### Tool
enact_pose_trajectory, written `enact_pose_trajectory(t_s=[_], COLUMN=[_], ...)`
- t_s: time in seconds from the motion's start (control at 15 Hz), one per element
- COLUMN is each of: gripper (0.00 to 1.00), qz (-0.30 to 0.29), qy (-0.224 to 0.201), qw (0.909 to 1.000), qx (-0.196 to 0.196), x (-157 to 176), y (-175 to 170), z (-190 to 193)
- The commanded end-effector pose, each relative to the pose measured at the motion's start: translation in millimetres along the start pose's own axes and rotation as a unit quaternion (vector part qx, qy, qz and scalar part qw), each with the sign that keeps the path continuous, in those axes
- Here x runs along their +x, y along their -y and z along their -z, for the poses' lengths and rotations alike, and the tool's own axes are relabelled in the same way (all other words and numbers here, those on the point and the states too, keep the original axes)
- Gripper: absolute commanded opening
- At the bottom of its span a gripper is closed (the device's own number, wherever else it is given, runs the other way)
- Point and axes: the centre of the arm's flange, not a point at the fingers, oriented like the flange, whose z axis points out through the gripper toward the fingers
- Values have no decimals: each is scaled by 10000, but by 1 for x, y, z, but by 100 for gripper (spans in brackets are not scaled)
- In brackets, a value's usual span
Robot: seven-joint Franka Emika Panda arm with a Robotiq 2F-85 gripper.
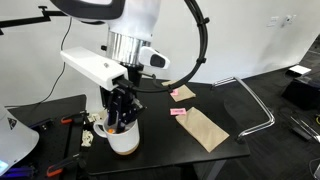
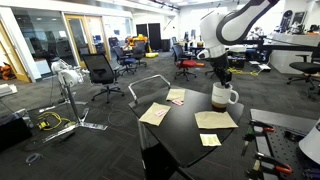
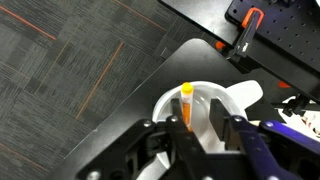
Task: Remove the marker from the mug cup
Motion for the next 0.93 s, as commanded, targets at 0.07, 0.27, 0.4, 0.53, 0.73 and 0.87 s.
enact_pose_trajectory(t_s=[0.07, 0.27, 0.4, 0.53, 0.73, 0.87], gripper=[37, 37, 34, 10, 0, 3], qz=[-58, -68, -57, -33, -13, 1], qy=[21, 69, 100, 121, 148, 157], qw=[9998, 9997, 9996, 9995, 9995, 9994], qx=[-210, -246, -266, -275, -282, -298], x=[4, 7, 9, 10, 11, 12], y=[-2, -1, 0, 1, 2, 4], z=[-6, -8, -9, -10, -10, -9])
